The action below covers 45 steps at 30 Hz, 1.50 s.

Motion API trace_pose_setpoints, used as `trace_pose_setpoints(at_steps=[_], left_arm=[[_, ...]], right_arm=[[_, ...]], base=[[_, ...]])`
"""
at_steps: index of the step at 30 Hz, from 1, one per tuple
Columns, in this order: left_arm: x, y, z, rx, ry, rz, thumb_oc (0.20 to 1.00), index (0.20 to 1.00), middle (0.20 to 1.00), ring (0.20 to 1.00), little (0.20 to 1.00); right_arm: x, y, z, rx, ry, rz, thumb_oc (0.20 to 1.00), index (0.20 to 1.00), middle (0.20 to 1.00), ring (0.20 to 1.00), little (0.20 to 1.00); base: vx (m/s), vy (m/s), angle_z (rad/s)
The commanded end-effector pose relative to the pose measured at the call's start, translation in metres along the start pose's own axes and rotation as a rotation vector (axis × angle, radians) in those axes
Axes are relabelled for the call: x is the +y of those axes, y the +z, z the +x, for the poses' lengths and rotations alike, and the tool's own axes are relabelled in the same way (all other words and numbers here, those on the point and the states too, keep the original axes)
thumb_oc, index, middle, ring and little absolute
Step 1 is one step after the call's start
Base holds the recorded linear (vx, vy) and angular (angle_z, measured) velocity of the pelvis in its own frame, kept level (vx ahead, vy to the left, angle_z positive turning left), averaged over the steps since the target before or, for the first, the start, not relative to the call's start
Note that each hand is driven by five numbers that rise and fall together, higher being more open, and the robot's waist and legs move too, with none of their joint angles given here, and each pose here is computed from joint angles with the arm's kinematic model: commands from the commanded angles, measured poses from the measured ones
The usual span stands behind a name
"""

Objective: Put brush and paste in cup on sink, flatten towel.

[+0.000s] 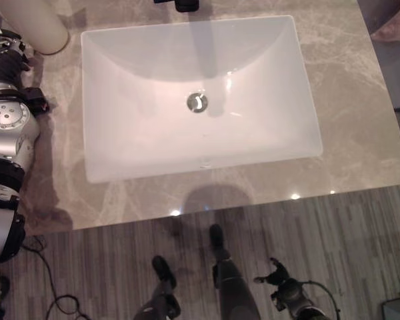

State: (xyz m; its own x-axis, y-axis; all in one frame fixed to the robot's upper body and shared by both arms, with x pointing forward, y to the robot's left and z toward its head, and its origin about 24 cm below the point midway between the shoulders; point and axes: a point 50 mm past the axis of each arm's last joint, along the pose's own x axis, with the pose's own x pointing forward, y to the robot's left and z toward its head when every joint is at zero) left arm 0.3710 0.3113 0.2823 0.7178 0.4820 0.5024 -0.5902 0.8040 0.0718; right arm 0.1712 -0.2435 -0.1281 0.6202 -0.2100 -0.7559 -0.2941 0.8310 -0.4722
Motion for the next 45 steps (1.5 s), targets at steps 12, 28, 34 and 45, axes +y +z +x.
trace_pose_setpoints(at_steps=[12,28,34,45], left_arm=[[0.021,0.025,0.017,-0.076,0.043,0.095,0.200,0.200,0.200,0.200,0.200],[-0.020,0.049,0.008,-0.245,-0.117,0.152,0.200,0.200,0.200,0.200,0.200],[-0.056,0.054,-0.006,-0.293,-0.230,0.148,0.200,0.200,0.200,0.200,0.200],[-0.066,0.032,-0.035,-0.284,-0.332,0.042,0.200,0.200,0.200,0.200,0.200]], right_arm=[[-0.015,-0.002,-0.002,-0.040,-0.048,0.006,1.000,1.000,1.000,1.000,1.000],[-0.017,-0.005,-0.003,-0.042,-0.055,0.010,1.000,1.000,1.000,1.000,1.000],[-0.018,-0.004,-0.002,-0.041,-0.069,0.021,1.000,1.000,1.000,1.000,1.000],[-0.024,-0.026,-0.006,0.051,-0.087,-0.010,1.000,1.000,1.000,1.000,1.000]], base=[[0.05,-0.016,-0.10],[0.01,-0.015,-0.01],[0.00,0.000,0.00],[-0.01,0.006,-0.07]])
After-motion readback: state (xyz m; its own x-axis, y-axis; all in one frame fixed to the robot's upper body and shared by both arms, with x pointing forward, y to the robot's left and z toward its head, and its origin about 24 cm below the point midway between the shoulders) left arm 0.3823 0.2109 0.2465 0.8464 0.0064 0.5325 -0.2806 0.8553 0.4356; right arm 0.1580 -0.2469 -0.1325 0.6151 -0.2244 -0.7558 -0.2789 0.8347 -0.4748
